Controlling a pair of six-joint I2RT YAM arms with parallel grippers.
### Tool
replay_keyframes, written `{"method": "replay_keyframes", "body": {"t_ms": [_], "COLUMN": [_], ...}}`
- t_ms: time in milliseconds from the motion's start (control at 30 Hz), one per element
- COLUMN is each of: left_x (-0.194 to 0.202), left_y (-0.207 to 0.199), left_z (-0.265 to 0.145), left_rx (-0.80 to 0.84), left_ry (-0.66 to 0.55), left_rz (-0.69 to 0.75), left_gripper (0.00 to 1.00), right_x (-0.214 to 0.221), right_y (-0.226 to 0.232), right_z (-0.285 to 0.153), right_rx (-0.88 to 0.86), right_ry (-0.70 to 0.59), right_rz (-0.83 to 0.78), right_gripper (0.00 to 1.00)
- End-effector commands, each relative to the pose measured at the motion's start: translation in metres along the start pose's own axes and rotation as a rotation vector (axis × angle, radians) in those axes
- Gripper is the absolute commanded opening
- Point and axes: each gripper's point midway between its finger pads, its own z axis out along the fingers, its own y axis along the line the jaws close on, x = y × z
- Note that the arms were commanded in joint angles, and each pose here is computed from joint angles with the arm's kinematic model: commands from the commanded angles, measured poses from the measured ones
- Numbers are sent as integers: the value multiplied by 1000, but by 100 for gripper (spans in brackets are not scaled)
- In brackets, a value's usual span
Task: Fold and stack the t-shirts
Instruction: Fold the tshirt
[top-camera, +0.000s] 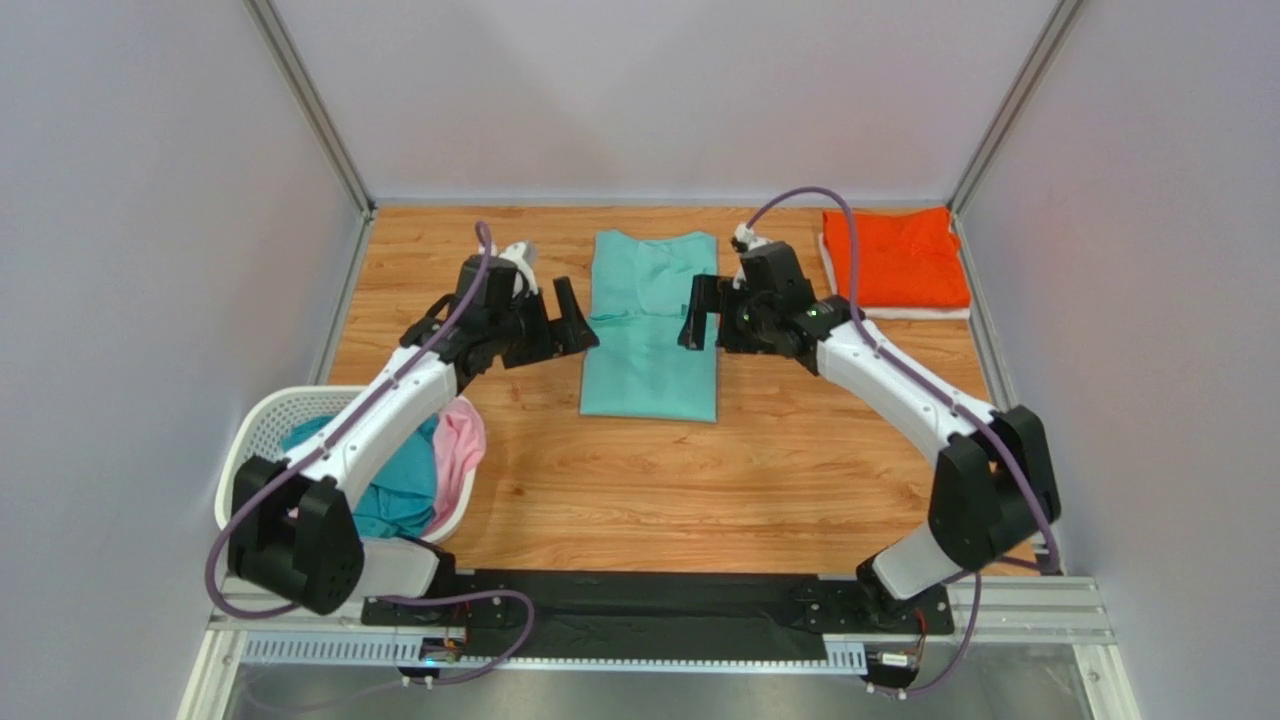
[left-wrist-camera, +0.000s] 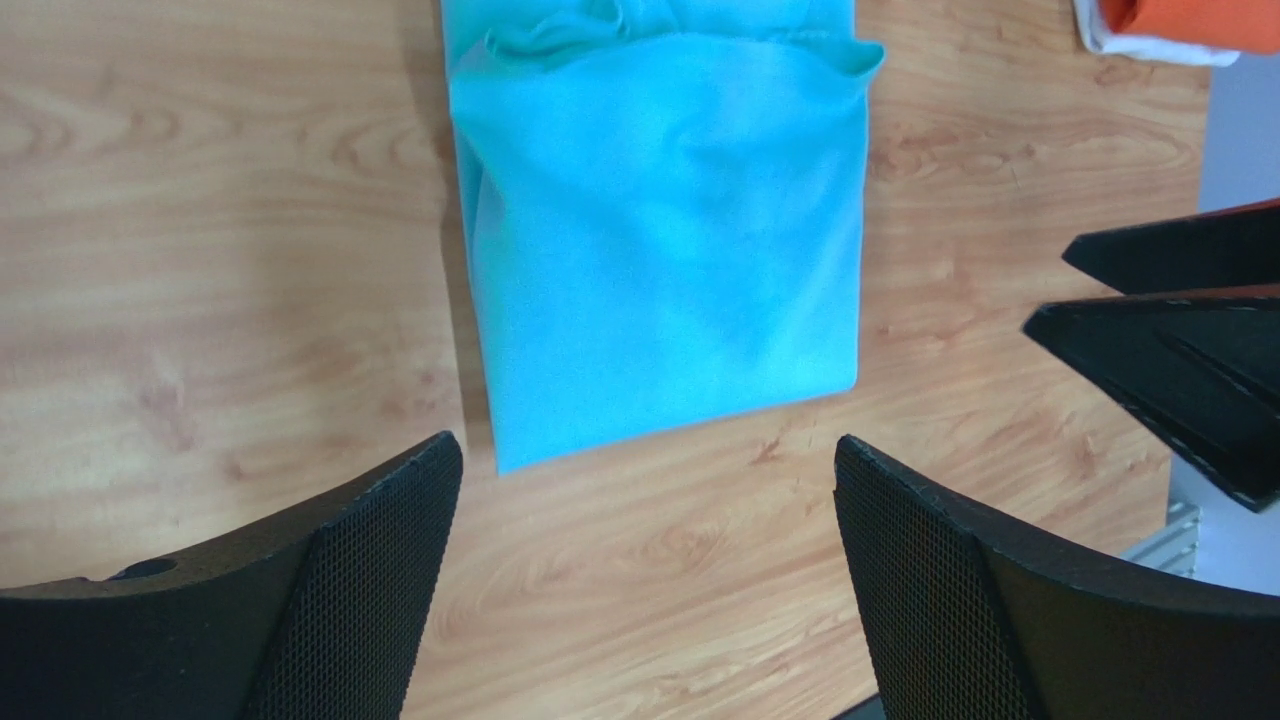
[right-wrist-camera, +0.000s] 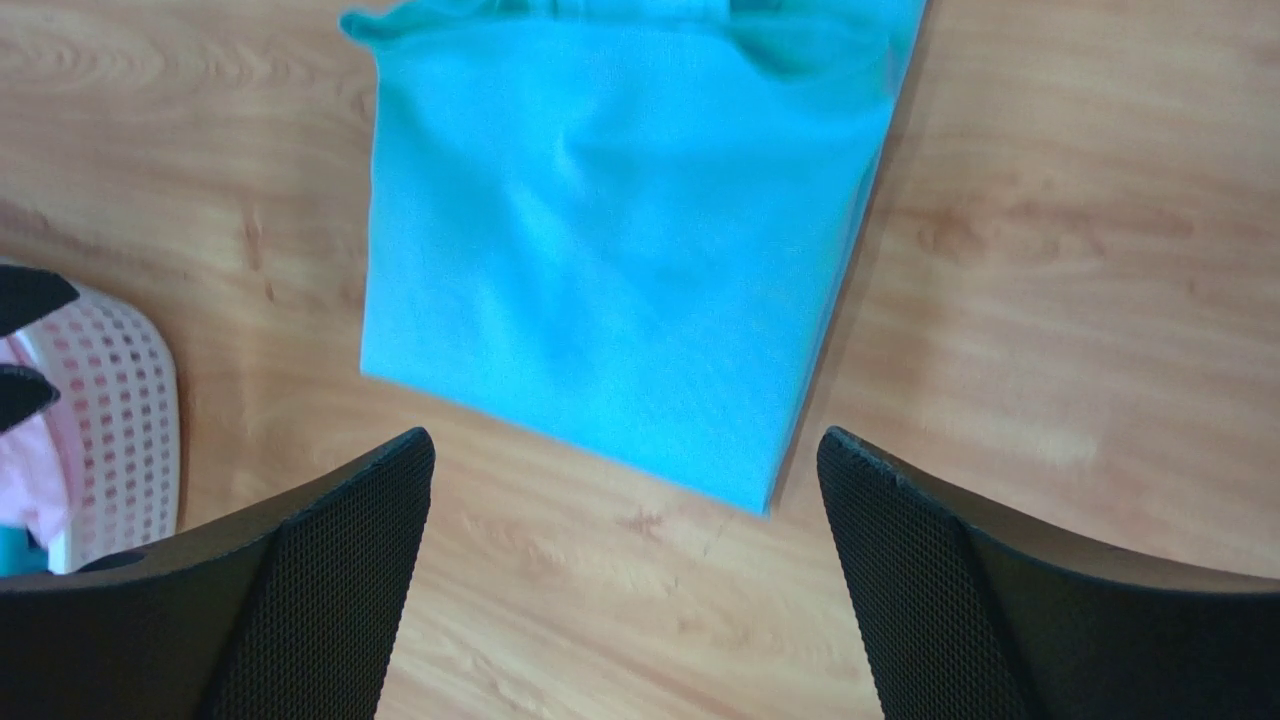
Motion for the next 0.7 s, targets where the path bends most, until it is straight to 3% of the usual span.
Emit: {"method": "replay_keyframes", "body": {"t_ms": [0,167,300,533,667], "left_x": [27,72,91,108,113], "left_y": [6,21,31,33,36], "left_z": [-19,-44,-43,-6,20], "left_rx": [13,39,41,78,66], "left_ry": [7,13,12,111,180], "left_rz": [-41,-64,-73,-111,-126], "left_gripper": [100,100,100,100,93], "right_x": [34,72,98,113,109], "right_y": [-3,-9,-9,-16,-18], "right_z": [-22,-56,-53,-23,-1], "right_rx": [-8,-54,-121,-91,-58], "right_ry": [8,-21,-24,42,64], "right_rz": [44,96,119,113,91], "right_gripper": [100,100,100,99,90]}}
